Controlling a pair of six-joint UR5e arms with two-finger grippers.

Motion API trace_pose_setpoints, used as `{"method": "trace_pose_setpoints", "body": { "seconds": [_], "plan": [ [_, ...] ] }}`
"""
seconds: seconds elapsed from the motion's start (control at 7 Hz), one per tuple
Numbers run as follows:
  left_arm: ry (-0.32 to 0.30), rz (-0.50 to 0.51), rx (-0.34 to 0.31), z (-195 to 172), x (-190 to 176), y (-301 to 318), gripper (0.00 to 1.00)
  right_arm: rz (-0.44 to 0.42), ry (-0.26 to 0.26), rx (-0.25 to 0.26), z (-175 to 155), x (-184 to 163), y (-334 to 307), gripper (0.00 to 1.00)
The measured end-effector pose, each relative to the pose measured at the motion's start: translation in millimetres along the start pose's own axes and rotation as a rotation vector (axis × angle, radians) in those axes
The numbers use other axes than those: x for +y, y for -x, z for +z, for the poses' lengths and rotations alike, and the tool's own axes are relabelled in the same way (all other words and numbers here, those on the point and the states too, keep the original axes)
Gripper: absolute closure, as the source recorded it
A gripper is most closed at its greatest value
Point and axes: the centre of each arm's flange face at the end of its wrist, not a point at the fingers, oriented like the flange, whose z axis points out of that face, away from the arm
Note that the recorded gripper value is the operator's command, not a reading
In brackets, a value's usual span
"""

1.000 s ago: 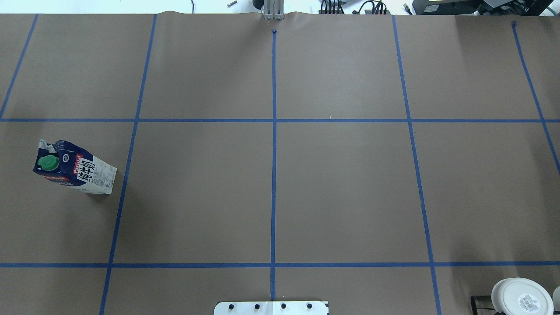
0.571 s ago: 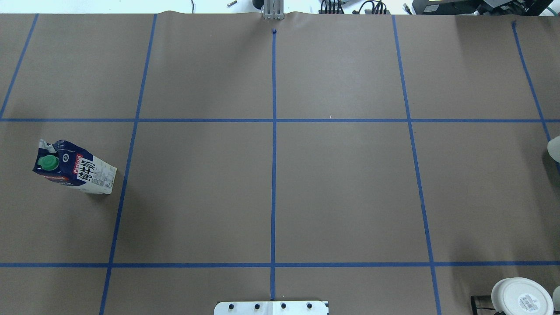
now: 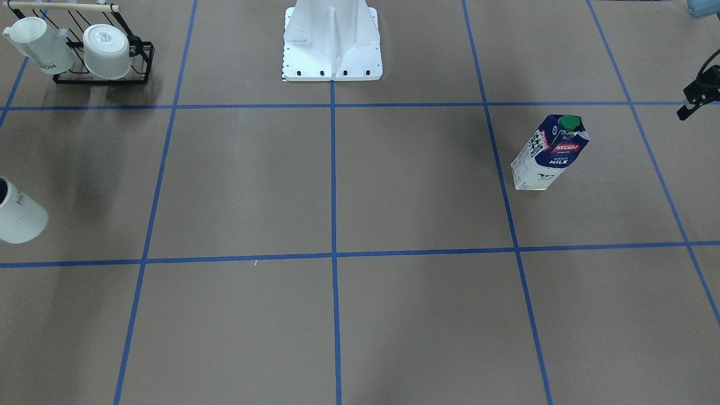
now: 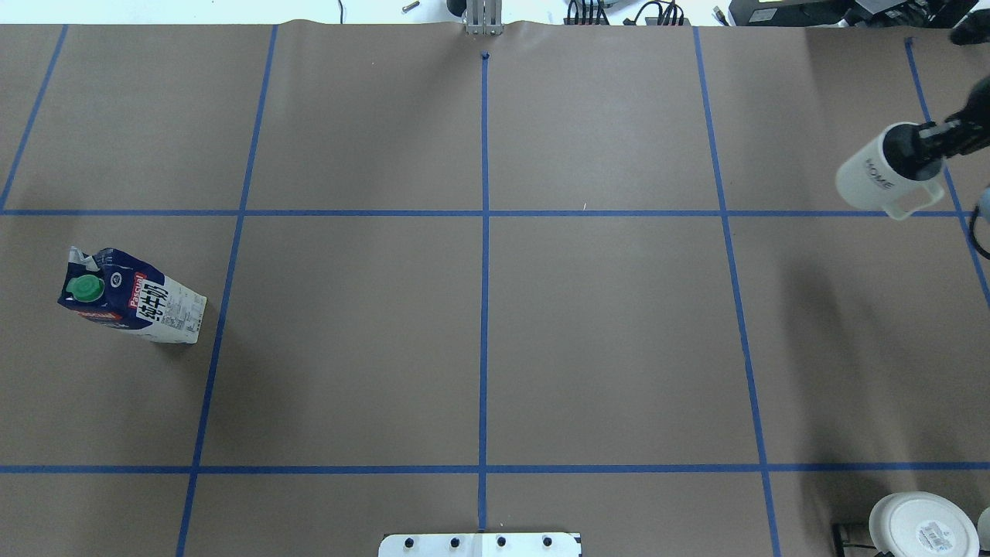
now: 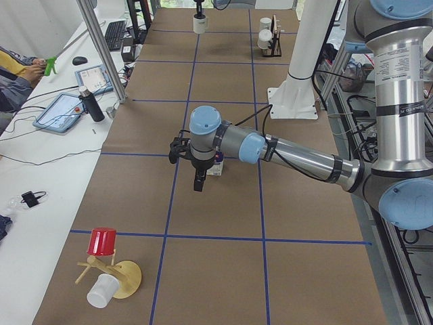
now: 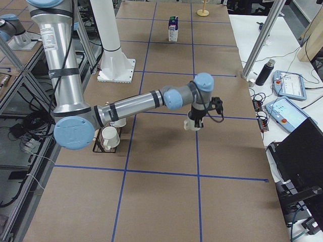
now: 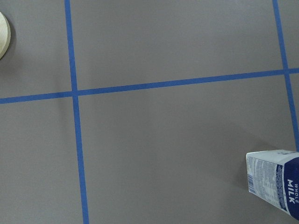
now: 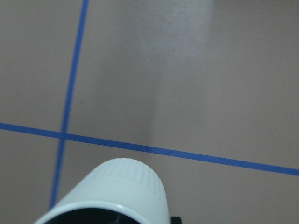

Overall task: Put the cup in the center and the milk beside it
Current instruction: 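Carry the white mug with the right gripper to the table center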

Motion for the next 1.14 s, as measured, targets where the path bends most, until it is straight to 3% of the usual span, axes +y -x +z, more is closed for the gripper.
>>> {"method": "trace_pose_setpoints", "body": {
  "seconds": [0.29, 0.43, 0.71, 1.14],
  "plan": [
    [0.004, -0.001, -0.003, 3.0, -2.6, 1.7, 0.02, 0.073, 0.014, 0.028, 24.3, -23.4, 182.2, 1.0],
    [0.002, 0.0, -0.003, 2.6, -3.5, 1.1, 0.02, 0.118, 0.016, 0.012, 47.5, -38.3, 249.1, 1.0],
    [0.001, -0.001, -0.003, 1.5, -2.6, 1.1, 0.02, 0.162, 0.023, -0.02, 73.1, -53.3, 323.5, 1.0],
    [0.0, -0.004, -0.003, 0.6, -0.2, 1.4, 0.02, 0.225, 0.033, -0.027, 101.9, -80.8, 423.0, 1.0]
  ]
}}
